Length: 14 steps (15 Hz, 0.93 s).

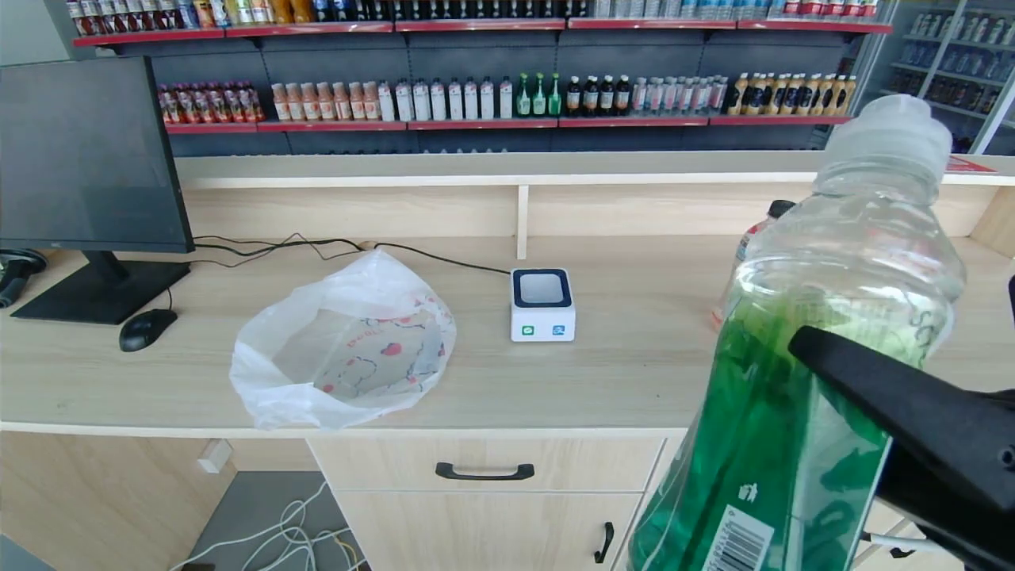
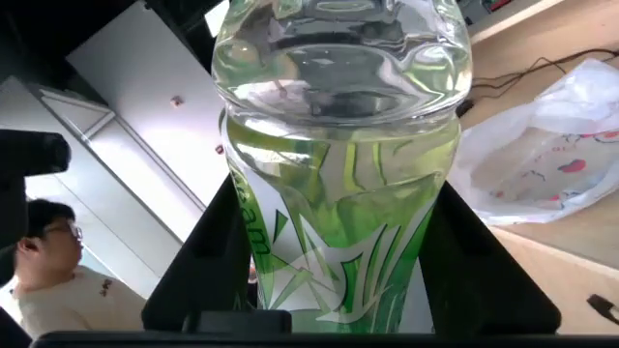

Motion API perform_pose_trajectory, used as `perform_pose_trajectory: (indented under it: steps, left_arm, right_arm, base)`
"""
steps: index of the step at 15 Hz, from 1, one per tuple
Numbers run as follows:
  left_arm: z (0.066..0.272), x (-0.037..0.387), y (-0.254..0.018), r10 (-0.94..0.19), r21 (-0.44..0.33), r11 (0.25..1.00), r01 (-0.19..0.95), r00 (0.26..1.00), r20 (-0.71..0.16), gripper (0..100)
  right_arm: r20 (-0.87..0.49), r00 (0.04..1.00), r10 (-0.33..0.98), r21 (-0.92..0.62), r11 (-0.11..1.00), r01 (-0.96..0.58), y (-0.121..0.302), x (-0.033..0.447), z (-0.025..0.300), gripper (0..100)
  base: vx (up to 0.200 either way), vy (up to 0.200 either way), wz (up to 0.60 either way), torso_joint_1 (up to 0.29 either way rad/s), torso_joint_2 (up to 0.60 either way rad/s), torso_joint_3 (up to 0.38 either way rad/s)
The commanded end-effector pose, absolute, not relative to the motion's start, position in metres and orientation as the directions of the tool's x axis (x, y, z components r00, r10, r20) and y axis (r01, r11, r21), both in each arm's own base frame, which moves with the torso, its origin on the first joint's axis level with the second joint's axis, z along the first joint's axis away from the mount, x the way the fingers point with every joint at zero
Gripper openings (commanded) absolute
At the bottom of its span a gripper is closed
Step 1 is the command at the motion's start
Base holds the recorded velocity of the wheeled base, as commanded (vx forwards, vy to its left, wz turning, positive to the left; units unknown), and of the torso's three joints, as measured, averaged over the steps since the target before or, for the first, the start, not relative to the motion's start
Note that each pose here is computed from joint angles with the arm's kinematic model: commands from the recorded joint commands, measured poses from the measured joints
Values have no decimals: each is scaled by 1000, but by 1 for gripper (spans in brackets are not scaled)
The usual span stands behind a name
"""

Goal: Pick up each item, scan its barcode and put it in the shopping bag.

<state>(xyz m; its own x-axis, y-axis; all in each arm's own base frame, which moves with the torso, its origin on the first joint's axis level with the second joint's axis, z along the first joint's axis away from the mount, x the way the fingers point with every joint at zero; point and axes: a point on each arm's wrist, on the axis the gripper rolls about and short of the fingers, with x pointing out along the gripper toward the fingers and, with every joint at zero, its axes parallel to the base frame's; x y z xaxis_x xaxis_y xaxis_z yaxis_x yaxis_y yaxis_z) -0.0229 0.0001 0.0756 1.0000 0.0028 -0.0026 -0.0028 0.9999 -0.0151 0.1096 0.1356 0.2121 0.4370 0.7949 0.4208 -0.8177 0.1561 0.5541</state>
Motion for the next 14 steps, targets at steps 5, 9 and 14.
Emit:
perform_pose_trajectory:
  steps: [5, 9, 14]
  left_arm:
    - [75, -23, 0, 3, -15, 1000, -3, 1000, -5, 100]
    - [76, -23, 0, 3, -14, 1000, -3, 1000, -3, 100]
    - [75, -23, 0, 0, -14, 1000, 0, 1000, -5, 100]
  right_arm:
    - [316, 570, 758, 342, 469, -814, 132, 136, 190, 0]
    - [258, 710, 656, 85, 716, -693, 110, 157, 177, 0]
    - [348, 891, 292, -10, 951, -308, 53, 185, 196, 0]
  base:
    - [0, 0, 0, 0, 0, 0]
    - [0, 0, 0, 0, 0, 0]
    - [0, 0, 0, 0, 0, 0]
